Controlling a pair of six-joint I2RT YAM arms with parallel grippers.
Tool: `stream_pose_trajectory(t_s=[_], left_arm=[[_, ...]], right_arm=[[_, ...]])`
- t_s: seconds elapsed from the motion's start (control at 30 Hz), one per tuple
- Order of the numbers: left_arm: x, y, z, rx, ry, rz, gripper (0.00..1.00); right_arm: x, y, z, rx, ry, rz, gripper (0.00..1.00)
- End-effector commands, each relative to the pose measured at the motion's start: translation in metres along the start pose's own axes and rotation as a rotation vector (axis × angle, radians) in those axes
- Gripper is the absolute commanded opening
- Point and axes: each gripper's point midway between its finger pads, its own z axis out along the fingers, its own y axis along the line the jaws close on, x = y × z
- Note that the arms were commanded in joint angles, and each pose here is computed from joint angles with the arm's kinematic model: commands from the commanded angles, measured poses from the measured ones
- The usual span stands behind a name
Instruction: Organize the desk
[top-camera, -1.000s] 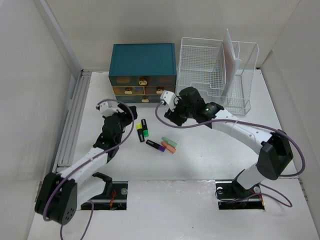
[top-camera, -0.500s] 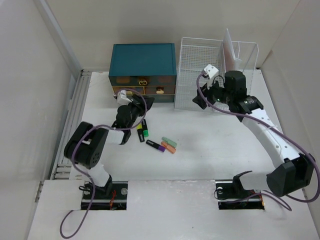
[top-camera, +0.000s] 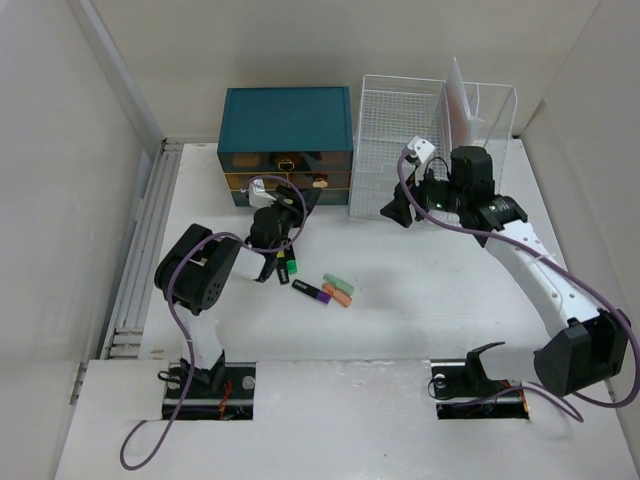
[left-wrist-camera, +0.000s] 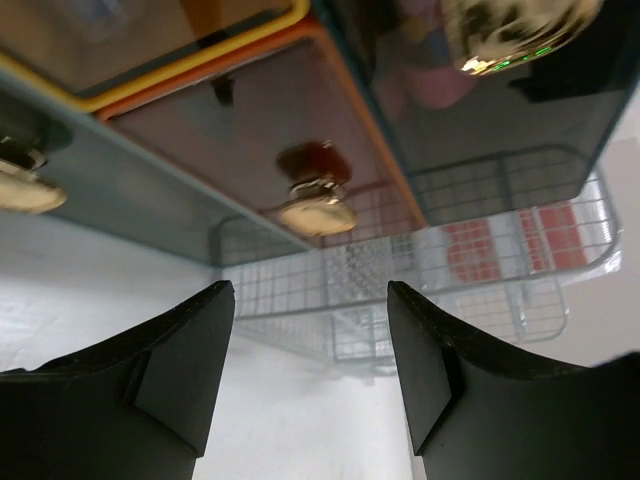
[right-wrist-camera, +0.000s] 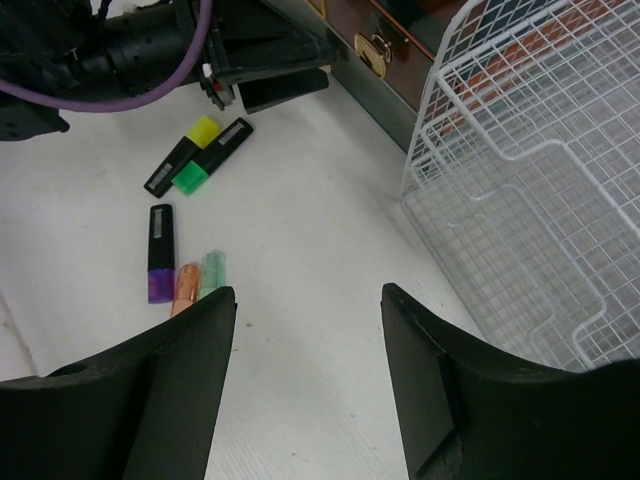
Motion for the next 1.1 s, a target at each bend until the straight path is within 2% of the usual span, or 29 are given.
stream_pose_trajectory(t_s=[0.0,0.17,1.07], left_arm=[[-0.043,-0.081,0.002,0.281,-0.179,-0.033,0.59],[-0.045,-0.076,0.013,0.255,-0.219,-0.064,0.59],[-0.045,-0.076,0.041,0.289,-0.236,-0.151,0.56]], right_arm=[[-0.015,0.004,-0.002,-0.03,-0.053,-0.02,0.66],[-0.012,0.004,0.0,-0.04,-0.048,-0.015,0.66],[0.009,0.004,0.013,-0.08,0.004,0.01,0.66]])
